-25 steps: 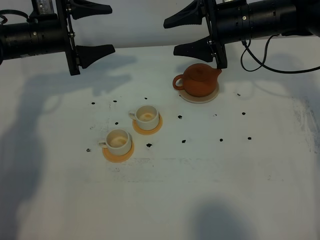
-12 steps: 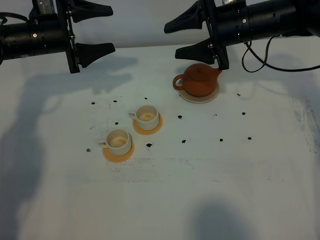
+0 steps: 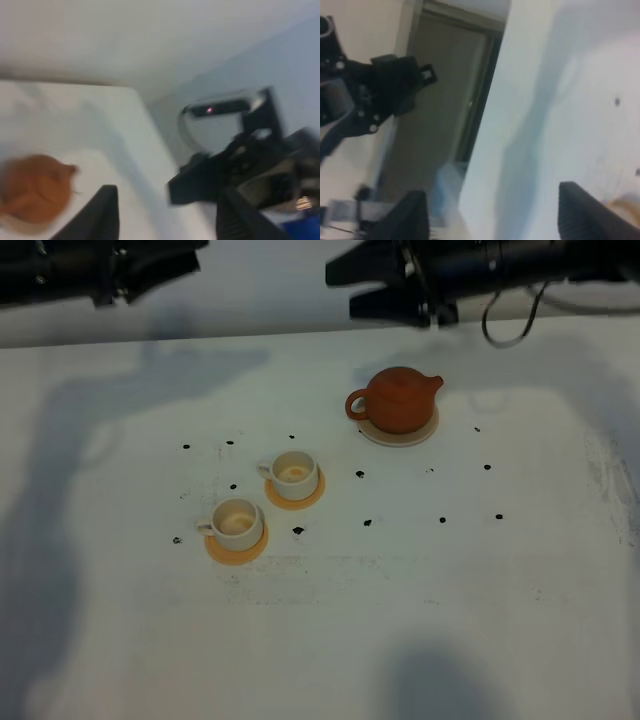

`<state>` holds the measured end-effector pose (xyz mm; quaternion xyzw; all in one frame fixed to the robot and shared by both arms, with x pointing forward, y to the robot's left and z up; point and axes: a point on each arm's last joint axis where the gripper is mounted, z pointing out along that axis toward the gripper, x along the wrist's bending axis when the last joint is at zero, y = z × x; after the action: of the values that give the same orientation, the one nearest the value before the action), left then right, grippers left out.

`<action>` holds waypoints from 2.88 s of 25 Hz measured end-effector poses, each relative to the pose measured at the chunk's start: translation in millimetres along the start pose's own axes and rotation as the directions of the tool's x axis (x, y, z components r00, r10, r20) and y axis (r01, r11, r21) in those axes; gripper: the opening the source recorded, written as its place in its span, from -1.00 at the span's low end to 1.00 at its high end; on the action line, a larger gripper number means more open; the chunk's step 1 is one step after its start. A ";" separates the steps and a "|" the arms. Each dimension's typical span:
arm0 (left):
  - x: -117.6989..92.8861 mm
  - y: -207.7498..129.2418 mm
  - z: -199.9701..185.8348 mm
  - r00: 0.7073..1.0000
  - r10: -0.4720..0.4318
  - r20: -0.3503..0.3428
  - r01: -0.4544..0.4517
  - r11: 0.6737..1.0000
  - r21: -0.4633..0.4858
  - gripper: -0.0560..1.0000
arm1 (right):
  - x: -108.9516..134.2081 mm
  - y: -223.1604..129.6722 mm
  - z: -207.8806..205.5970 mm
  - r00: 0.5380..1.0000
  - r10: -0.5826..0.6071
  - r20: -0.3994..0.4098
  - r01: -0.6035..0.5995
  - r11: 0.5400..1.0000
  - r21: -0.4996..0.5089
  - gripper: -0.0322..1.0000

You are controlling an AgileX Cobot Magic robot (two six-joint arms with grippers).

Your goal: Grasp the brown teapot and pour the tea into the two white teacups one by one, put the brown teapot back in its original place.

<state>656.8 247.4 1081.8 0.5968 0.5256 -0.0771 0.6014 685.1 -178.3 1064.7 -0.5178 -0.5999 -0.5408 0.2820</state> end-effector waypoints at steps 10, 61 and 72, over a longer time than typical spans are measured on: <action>-75.6 18.2 -72.9 0.843 0.380 -0.381 -0.392 0.919 0.049 -0.22 | 43.9 20.9 -29.2 0.888 -0.310 0.340 0.294 0.951 0.099 0.10; -139.6 -297.5 -272.5 0.496 0.134 -0.858 -0.384 0.920 -0.079 -0.46 | 50.4 -33.8 101.4 0.673 -0.531 0.515 0.367 0.844 0.390 0.07; -128.1 -316.3 -264.9 0.517 0.195 -0.834 -0.346 0.938 0.004 -0.46 | 53.0 -37.3 106.8 0.667 -0.530 0.523 0.367 0.845 0.389 0.07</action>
<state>230.2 303.3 1043.3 0.5865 0.6492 0.3478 0.3369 658.1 -56.6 1071.7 -0.4590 -0.8305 -0.3156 -0.0082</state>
